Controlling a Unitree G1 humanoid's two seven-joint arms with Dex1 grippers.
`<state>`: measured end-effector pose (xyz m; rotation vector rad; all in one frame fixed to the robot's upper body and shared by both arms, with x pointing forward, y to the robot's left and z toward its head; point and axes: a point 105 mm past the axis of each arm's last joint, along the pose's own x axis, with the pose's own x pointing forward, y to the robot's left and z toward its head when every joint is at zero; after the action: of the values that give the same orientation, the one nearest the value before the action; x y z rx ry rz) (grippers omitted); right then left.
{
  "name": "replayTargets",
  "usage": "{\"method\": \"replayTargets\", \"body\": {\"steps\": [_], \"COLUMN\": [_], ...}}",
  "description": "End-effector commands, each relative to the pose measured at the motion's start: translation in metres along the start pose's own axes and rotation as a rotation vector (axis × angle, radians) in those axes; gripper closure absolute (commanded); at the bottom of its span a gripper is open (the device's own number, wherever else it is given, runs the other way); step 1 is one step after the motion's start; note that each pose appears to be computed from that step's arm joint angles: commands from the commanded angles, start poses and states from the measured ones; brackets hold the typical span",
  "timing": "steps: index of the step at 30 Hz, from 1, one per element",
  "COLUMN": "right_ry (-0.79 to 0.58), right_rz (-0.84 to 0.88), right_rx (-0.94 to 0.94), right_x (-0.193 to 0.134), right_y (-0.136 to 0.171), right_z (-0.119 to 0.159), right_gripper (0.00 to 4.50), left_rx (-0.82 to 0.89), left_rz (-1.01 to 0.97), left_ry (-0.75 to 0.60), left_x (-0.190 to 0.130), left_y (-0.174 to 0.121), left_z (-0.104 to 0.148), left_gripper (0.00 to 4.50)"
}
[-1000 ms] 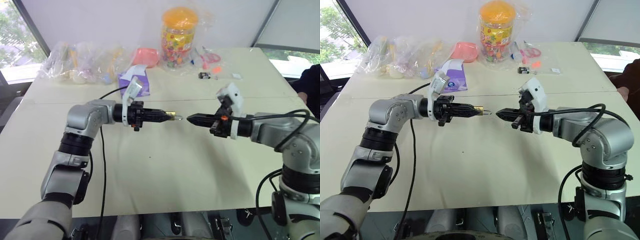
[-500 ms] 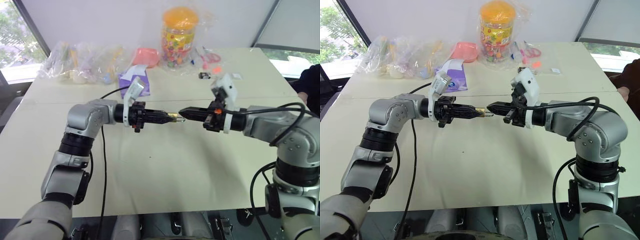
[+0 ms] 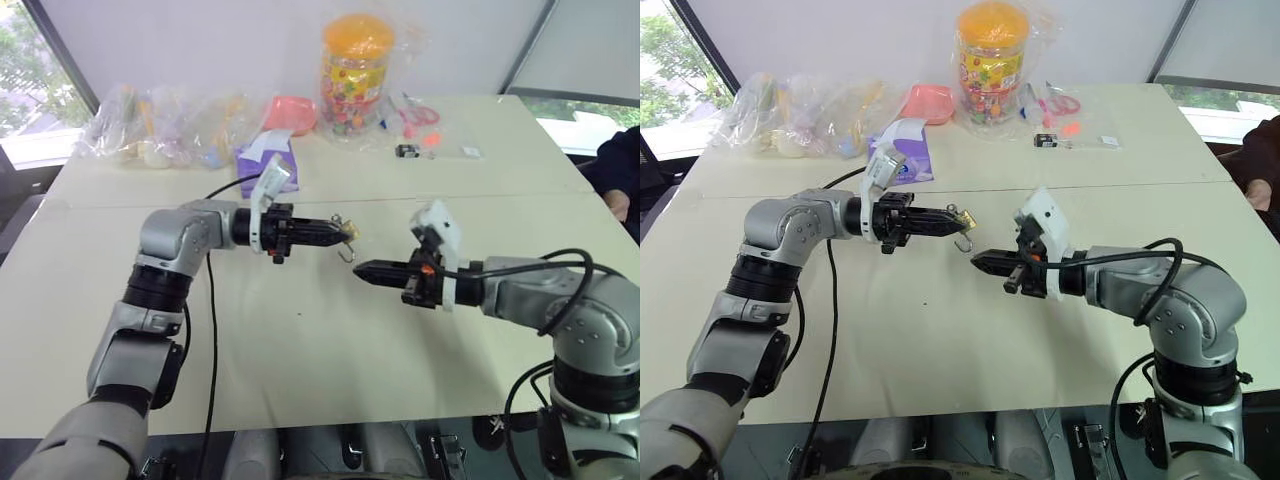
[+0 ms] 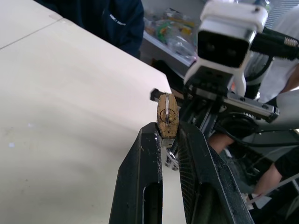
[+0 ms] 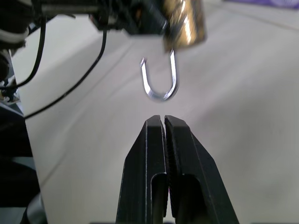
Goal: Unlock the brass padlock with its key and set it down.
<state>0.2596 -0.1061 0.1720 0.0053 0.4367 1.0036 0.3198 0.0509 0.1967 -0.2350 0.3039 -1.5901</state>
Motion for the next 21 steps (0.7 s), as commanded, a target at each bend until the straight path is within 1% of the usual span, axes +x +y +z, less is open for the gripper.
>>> {"method": "replayTargets", "body": {"steps": [1,4,7,11,14,17,21], "right_ry": [-0.015,-0.003,-0.013,-0.044,-0.062,-0.073,-0.078], "right_rz": [-0.073,-0.120,-0.156,-0.211,-0.229,-0.244,-0.251], "right_rx": [-0.010,0.019,0.034,0.045,0.045,0.043,0.047], "right_x": [-0.020,-0.033,-0.041,-0.048,-0.050,-0.052,-0.053], "right_y": [-0.005,-0.005,-0.004,-0.005,-0.004,-0.002,0.000], "right_z": [-0.004,-0.018,-0.024,-0.024,-0.022,-0.021,-0.020], "right_gripper": [4.39,4.39,4.39,4.39,4.39,4.39,4.39], "left_rx": [0.024,-0.010,-0.034,-0.110,-0.156,-0.221,-0.266], "left_rz": [0.003,0.025,0.056,0.172,0.242,0.349,0.463], "left_ry": [0.010,0.015,0.012,-0.023,-0.038,-0.038,-0.003], "left_x": [0.005,0.013,0.022,0.039,0.045,0.047,0.042], "left_y": [0.001,0.007,0.014,0.038,0.049,0.062,0.072], "left_z": [-0.002,-0.019,-0.034,-0.059,-0.072,-0.088,-0.104], "left_gripper": [4.50,4.50,4.50,4.50,4.50,4.50,4.50]}}
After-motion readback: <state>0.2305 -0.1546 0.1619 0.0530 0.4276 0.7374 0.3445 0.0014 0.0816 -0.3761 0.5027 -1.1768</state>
